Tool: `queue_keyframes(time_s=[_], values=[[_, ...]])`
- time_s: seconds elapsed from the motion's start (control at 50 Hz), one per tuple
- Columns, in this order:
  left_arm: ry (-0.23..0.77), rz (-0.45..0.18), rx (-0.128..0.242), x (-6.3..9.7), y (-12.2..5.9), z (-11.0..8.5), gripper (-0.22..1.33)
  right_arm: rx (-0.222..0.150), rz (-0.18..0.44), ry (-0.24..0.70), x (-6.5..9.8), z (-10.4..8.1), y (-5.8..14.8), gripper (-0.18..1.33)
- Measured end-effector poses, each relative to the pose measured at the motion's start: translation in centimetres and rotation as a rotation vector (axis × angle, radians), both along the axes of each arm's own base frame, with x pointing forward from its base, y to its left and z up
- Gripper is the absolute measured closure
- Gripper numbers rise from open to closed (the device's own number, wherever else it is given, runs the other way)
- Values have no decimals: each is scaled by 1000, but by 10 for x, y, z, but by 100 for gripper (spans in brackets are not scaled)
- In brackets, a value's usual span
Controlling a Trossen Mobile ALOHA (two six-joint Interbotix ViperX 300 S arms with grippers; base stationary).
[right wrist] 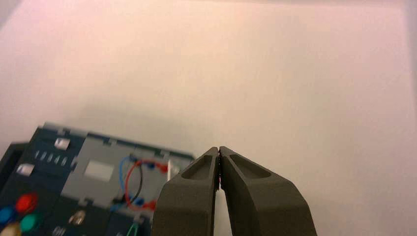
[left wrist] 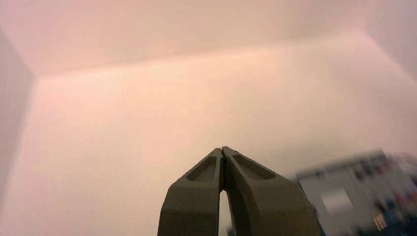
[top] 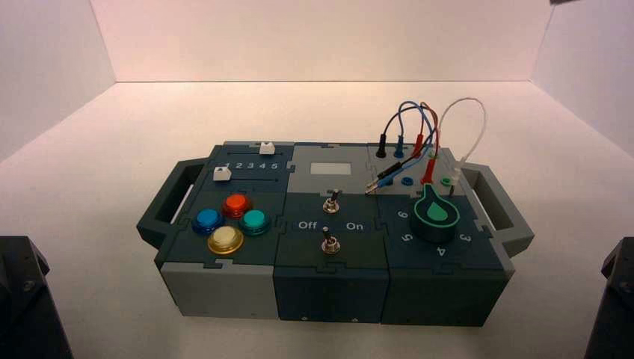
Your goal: Pull the red wire.
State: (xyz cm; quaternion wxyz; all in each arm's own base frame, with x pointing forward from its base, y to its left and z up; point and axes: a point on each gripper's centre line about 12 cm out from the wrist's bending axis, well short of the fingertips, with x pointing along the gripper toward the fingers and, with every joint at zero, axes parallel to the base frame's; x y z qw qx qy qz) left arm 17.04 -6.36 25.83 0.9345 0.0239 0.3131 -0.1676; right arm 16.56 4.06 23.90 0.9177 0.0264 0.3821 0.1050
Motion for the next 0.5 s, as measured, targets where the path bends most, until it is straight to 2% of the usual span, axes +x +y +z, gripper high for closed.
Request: queue_keyframes(time_s=[0.08, 0.22, 0.32, 0.5], values=[[89, -60, 25, 0, -12, -9, 127, 13, 7, 77, 3, 1, 3, 127], [148, -123, 44, -1, -25, -16, 127, 16, 20, 160, 4, 6, 6, 127], [185, -165, 30, -3, -37, -16, 127, 27, 34, 231, 2, 9, 9, 127], [208, -224, -7, -11, -52, -11, 127, 76, 68, 355, -10, 12, 16, 128]])
